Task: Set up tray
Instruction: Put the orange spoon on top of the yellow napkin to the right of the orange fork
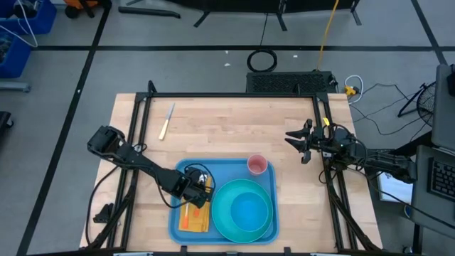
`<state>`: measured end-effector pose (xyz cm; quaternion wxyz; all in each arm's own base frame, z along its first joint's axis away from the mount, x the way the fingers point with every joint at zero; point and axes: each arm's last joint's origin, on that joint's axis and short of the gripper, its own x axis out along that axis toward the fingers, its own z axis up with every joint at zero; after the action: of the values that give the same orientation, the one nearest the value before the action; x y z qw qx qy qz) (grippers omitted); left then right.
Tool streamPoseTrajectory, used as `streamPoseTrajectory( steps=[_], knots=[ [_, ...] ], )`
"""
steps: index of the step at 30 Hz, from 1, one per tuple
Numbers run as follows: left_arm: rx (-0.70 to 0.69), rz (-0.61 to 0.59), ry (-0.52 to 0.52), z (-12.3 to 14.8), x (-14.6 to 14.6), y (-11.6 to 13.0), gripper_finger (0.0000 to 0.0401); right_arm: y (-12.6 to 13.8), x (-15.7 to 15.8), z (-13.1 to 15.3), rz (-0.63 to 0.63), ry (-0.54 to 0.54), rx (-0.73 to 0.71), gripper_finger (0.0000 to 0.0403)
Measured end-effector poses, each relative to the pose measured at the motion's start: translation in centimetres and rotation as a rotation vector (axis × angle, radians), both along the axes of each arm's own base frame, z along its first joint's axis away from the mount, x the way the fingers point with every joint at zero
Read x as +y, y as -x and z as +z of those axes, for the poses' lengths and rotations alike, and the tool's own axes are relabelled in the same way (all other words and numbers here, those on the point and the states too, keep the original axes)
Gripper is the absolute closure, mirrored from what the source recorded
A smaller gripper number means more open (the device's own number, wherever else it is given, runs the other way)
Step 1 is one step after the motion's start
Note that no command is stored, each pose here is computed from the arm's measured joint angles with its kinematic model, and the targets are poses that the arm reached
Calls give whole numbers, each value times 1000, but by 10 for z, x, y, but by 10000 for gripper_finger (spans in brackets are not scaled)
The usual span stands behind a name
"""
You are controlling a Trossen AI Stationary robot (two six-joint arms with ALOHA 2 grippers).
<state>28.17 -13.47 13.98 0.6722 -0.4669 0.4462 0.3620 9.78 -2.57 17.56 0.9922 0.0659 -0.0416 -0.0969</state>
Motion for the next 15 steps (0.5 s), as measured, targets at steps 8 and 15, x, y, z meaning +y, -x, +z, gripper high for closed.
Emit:
streamPoseTrajectory(
  steps=[8, 15],
  knots=[
    [-5, -7, 4, 0, 0, -1, 303, 0, 0, 0, 0, 0, 0, 289],
    [-94, -53, -10, 10, -7, -1, 385, 0, 0, 0, 0, 0, 0, 289]
  ],
)
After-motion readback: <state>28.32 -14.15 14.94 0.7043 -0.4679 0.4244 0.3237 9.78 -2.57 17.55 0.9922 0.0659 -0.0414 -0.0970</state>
